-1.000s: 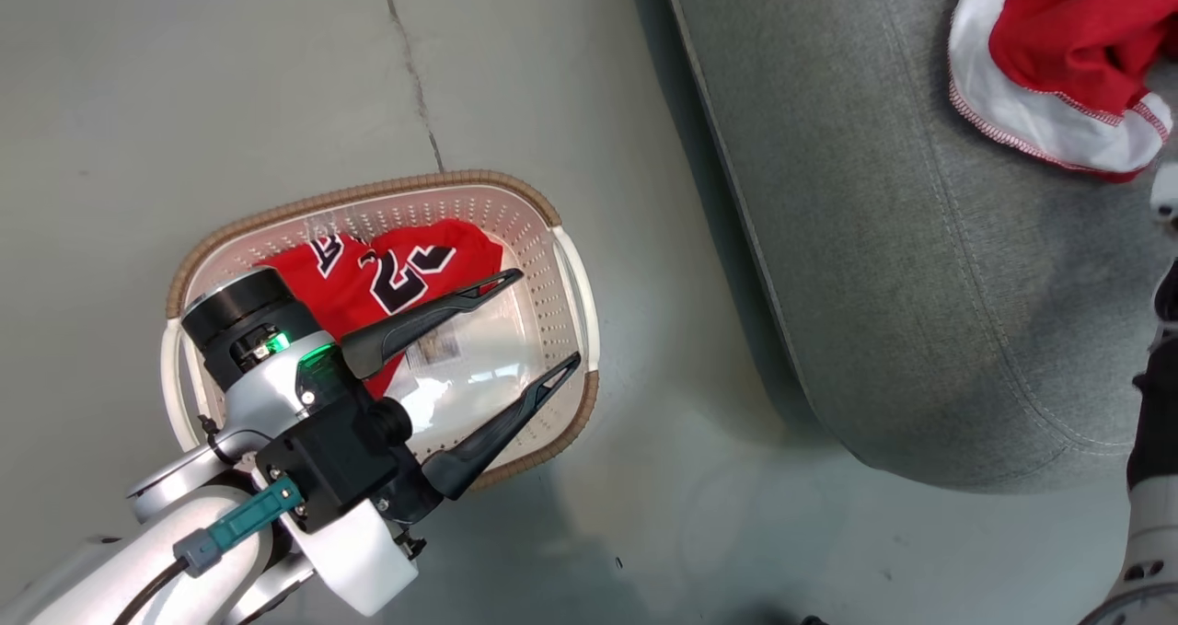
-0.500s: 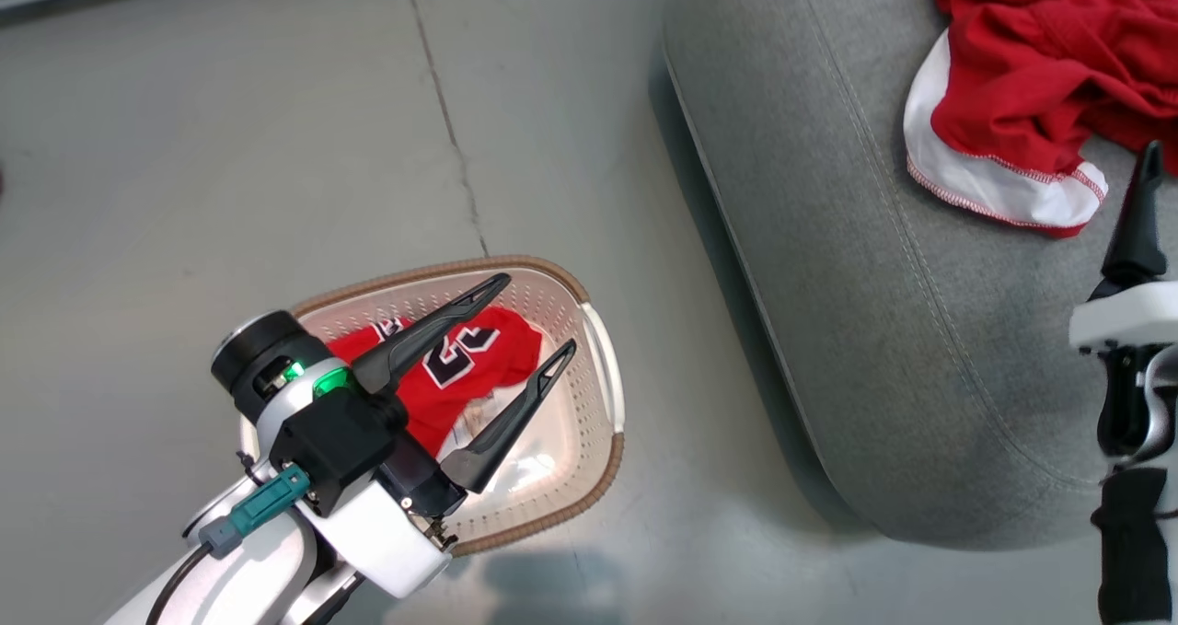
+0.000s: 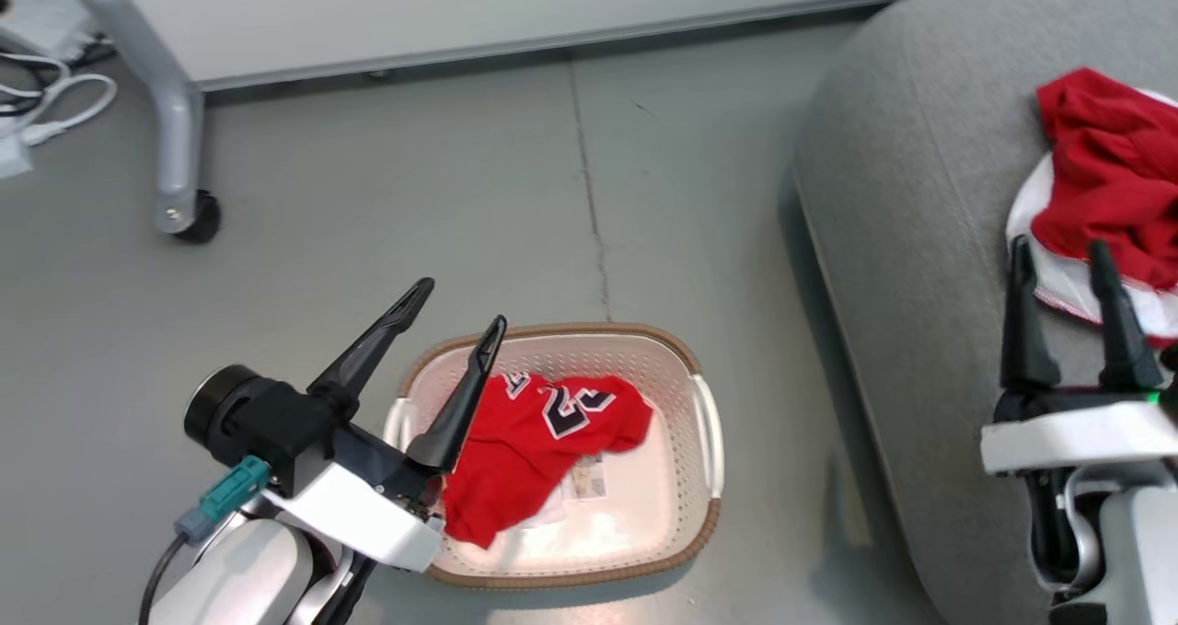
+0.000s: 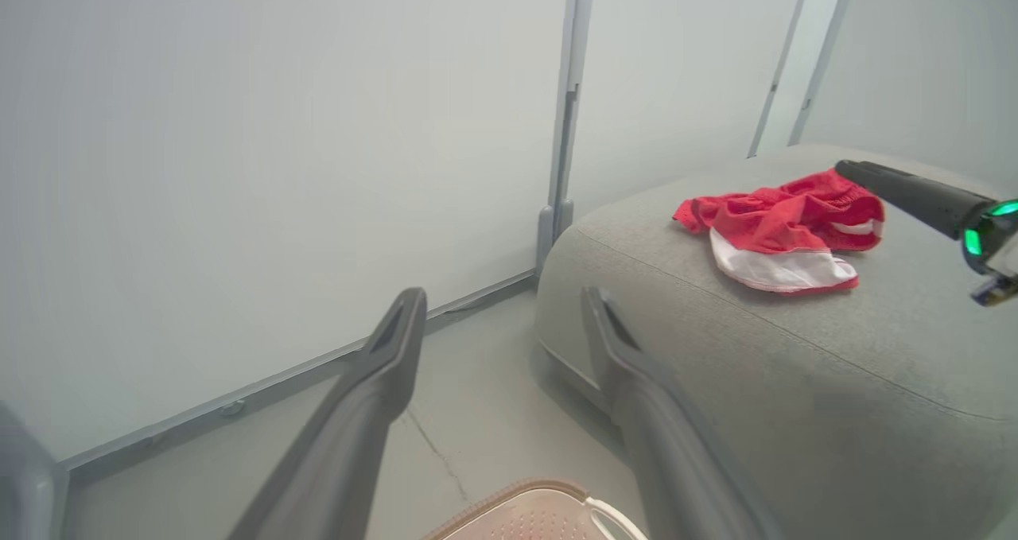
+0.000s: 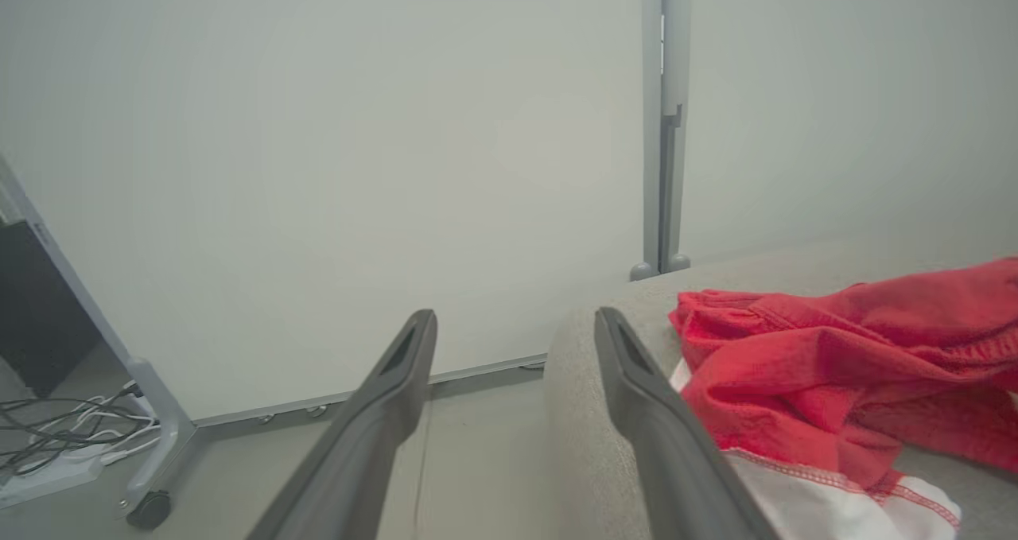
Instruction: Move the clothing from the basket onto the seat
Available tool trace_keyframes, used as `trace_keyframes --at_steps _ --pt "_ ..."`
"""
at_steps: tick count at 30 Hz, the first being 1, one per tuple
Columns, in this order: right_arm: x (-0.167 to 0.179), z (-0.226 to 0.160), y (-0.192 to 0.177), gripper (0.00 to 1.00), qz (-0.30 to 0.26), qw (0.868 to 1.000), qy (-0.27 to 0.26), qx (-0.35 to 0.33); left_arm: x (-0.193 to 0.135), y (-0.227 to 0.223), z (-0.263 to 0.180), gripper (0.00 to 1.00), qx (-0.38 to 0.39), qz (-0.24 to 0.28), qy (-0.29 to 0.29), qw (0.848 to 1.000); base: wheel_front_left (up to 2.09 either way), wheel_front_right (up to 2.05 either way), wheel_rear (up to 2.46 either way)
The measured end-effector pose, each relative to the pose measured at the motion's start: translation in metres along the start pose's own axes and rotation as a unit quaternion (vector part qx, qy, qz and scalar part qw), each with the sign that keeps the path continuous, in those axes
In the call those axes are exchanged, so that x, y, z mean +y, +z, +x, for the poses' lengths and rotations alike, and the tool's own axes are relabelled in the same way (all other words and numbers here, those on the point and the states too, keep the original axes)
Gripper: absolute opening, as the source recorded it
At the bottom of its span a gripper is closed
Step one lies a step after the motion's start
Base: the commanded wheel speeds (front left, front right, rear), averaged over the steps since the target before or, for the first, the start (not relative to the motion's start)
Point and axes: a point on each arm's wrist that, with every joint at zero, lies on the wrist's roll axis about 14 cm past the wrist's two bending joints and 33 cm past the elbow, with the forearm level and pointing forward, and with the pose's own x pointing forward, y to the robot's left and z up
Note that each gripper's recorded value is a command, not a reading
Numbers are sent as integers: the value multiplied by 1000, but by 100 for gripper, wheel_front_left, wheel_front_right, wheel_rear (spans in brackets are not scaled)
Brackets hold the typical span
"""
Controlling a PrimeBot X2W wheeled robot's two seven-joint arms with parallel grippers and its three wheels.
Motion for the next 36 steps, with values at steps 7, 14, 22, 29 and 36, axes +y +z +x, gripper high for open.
trace_keyframes --at_steps 7,14,22,29,36 --pt "74 -14 -4 100 31 994 102 9 44 18 -48 100 -18 -6 129 992 0 0 0" --pt "105 -27 0 100 38 989 145 14 64 31 -89 100 -40 -8 209 977 0 0 0" --pt "116 -46 4 100 32 986 165 22 82 35 -132 100 -55 -13 284 957 0 0 0" --pt "113 -61 9 100 26 986 165 24 82 39 -155 100 -68 -10 308 949 0 0 0" --pt "104 -72 15 100 18 987 156 22 78 45 -159 100 -81 -1 304 949 0 0 0"
